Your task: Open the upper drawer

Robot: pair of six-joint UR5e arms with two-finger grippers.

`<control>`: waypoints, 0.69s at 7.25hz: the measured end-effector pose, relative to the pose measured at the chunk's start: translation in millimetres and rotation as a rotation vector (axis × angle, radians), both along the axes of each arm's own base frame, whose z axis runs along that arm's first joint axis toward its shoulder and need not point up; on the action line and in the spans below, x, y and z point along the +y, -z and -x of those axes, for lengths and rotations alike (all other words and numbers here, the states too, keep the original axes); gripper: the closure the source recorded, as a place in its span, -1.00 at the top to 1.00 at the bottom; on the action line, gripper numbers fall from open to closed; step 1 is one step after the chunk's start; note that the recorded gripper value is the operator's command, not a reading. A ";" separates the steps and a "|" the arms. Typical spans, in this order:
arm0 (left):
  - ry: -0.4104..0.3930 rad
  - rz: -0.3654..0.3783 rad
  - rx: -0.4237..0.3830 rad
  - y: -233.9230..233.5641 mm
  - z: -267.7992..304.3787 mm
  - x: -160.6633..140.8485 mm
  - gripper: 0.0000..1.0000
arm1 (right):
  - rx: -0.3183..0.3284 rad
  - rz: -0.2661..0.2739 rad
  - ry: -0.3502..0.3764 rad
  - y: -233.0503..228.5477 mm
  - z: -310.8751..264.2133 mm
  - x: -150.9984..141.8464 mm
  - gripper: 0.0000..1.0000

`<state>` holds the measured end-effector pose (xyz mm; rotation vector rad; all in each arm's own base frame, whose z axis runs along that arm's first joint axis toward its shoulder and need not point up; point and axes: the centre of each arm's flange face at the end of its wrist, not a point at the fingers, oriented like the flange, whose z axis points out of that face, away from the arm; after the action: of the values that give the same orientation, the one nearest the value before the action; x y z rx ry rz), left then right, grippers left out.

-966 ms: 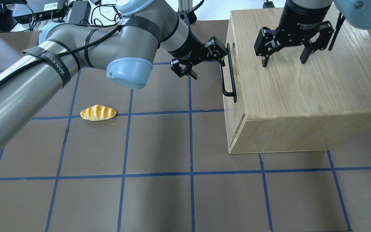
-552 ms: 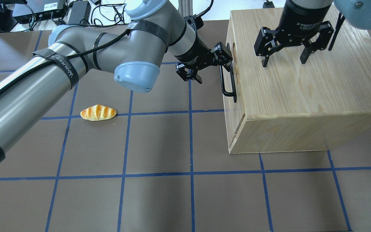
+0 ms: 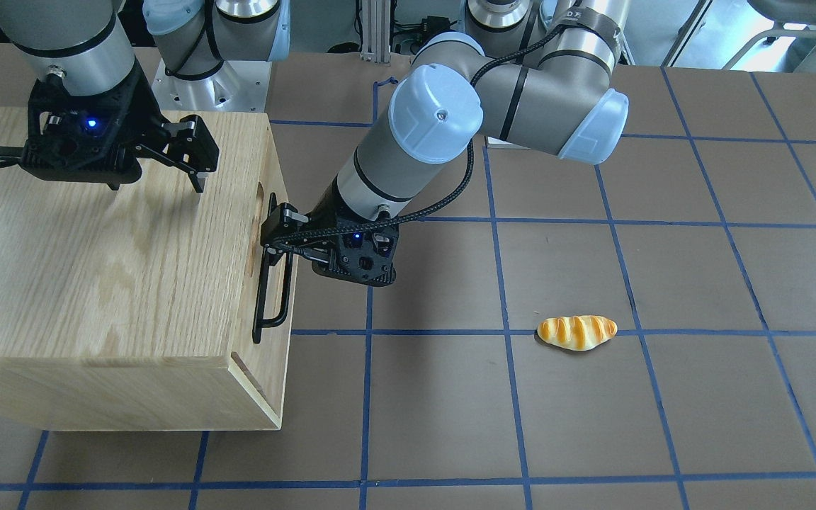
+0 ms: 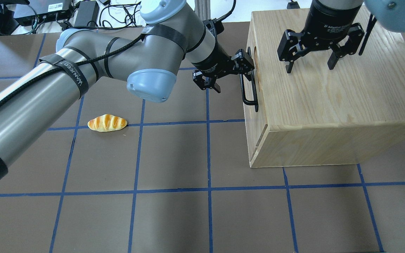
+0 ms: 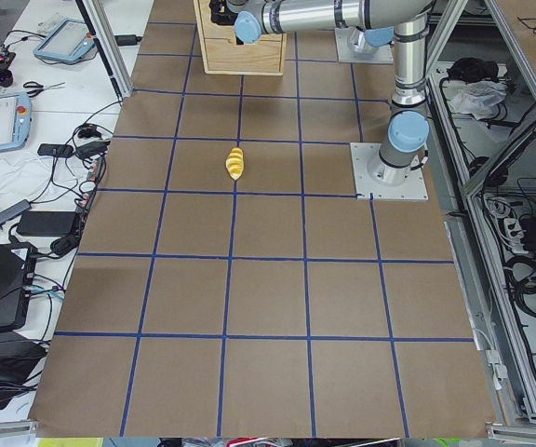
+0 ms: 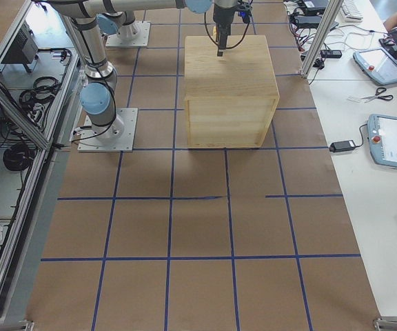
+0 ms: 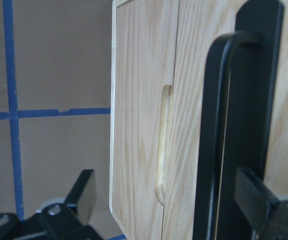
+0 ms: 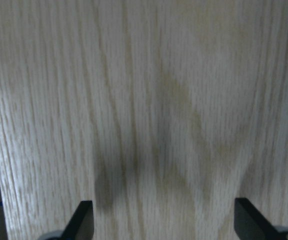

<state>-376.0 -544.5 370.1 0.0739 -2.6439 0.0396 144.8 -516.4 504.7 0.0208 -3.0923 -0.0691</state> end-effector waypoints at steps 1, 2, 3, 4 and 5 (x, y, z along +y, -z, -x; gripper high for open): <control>0.008 0.011 -0.010 -1.5 -1.5 0.3 1.00 | 0.000 0.000 0.000 -0.1 0.0 0.0 1.00; 0.012 0.022 -0.027 -1.5 -3.2 0.0 1.00 | 0.000 0.000 0.000 -0.1 0.0 0.0 1.00; 0.017 0.032 -0.041 -2.1 -4.8 0.2 1.00 | 0.000 0.000 0.000 -0.2 0.1 -0.1 1.00; 0.019 0.036 -0.049 -1.9 -5.9 1.2 1.00 | 0.000 0.000 0.001 -0.1 0.2 -0.1 1.00; 0.025 0.035 -0.054 0.3 -6.7 2.6 1.00 | 0.000 0.000 0.000 0.0 0.2 -0.1 1.00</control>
<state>-369.3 -541.9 369.8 0.0280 -2.6964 0.0811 144.6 -516.5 504.7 0.0204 -3.0923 -0.0690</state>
